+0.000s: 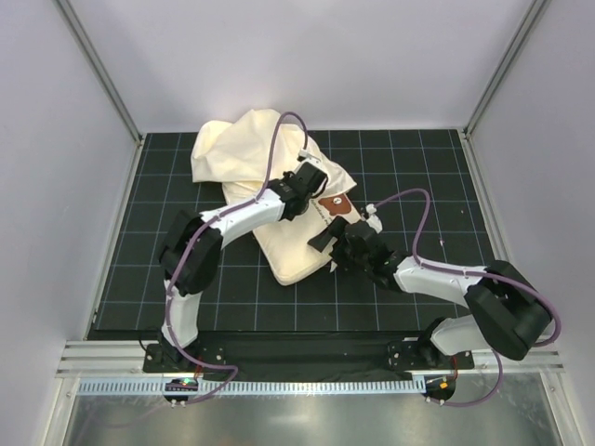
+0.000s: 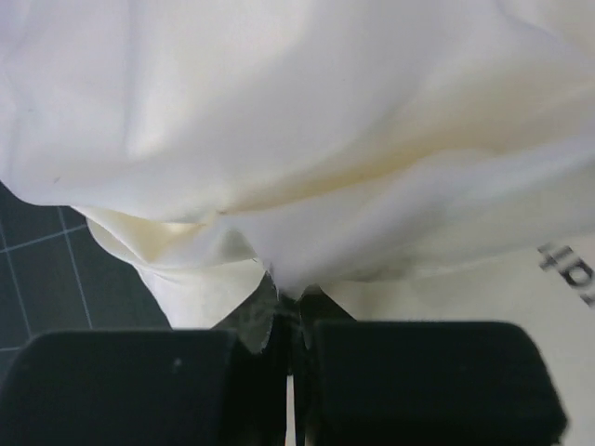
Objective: Put the pillow into the pillowcase
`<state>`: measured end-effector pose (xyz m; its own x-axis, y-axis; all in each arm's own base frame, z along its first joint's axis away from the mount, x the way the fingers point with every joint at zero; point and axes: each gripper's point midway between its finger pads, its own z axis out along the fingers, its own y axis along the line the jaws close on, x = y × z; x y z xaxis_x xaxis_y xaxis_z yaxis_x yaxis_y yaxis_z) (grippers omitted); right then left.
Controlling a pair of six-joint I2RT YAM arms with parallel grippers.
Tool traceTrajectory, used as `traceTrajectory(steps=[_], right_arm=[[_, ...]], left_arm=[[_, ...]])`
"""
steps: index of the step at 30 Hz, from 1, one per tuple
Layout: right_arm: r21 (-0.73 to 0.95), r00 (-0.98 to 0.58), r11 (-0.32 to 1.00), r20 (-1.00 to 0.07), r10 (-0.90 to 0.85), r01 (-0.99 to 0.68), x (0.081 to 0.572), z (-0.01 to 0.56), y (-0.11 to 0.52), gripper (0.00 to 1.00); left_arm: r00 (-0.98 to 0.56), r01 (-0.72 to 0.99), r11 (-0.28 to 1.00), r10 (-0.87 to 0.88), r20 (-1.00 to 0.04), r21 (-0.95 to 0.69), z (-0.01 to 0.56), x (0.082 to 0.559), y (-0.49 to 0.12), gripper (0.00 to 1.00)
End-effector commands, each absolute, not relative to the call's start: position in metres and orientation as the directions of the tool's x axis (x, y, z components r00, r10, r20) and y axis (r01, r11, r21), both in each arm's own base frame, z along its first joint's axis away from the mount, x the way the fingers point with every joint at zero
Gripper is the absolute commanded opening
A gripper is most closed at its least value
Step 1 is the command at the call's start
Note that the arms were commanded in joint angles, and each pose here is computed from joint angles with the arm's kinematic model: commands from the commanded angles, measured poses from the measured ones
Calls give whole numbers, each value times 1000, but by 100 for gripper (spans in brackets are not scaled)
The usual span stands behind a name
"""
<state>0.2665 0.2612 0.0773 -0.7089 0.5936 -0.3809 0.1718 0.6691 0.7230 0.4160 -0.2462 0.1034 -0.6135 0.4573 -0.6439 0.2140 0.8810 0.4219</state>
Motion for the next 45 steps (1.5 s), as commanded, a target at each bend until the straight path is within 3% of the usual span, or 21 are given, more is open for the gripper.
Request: traceTrajectory(steps=[1,4,5,7,8,11,14,18,22,27,28,32,39,45], right_arm=[[794,-675,600,-392,625,94,286,100,284,100],[809,-645,587,-428,633,40,302,111,294,82],[804,-634,595,-455,625,9,307,116,295,69],[813,-605,580,-491,626,-60,317,140,304,53],[815,-594,573,-505,626,-88,320,150,306,33],[809,-559,549,-561,610,-212,319,195,310,10],[807,-503,504,-588,633,-308,310,241,302,4],[792,-416,453,-603,681,-408,292,306,281,4],[756,-327,485,-638,697,-440,278,371,251,4],[690,-204,540,-687,697,-481,266,452,222,4],[688,-212,564,-700,682,-457,266,450,218,4],[670,-201,595,-722,663,-443,259,467,205,4],[668,-186,623,-729,659,-407,253,438,190,4],[678,-210,640,-728,652,-362,262,415,192,4]], left_arm=[[-602,318,927,359,-713,198,158,392,-277,0],[-605,410,909,336,-722,80,179,370,-303,0],[-622,425,903,346,-702,69,181,358,-305,0],[-632,472,882,329,-702,-11,200,346,-316,0],[-642,479,877,332,-691,-24,204,342,-314,0],[-642,487,868,283,-713,-95,238,334,-313,0],[-650,530,824,242,-721,-200,275,322,-321,0],[-648,603,732,217,-730,-318,328,300,-338,0],[-614,644,671,167,-771,-367,387,289,-343,0],[-617,740,381,58,-785,-554,461,242,-369,0],[-598,775,281,36,-801,-566,483,229,-374,0],[-601,794,82,-45,-798,-603,536,190,-370,0],[-636,770,-193,-163,-754,-608,624,123,-349,0],[-695,716,-310,-221,-684,-626,661,110,-349,0]])
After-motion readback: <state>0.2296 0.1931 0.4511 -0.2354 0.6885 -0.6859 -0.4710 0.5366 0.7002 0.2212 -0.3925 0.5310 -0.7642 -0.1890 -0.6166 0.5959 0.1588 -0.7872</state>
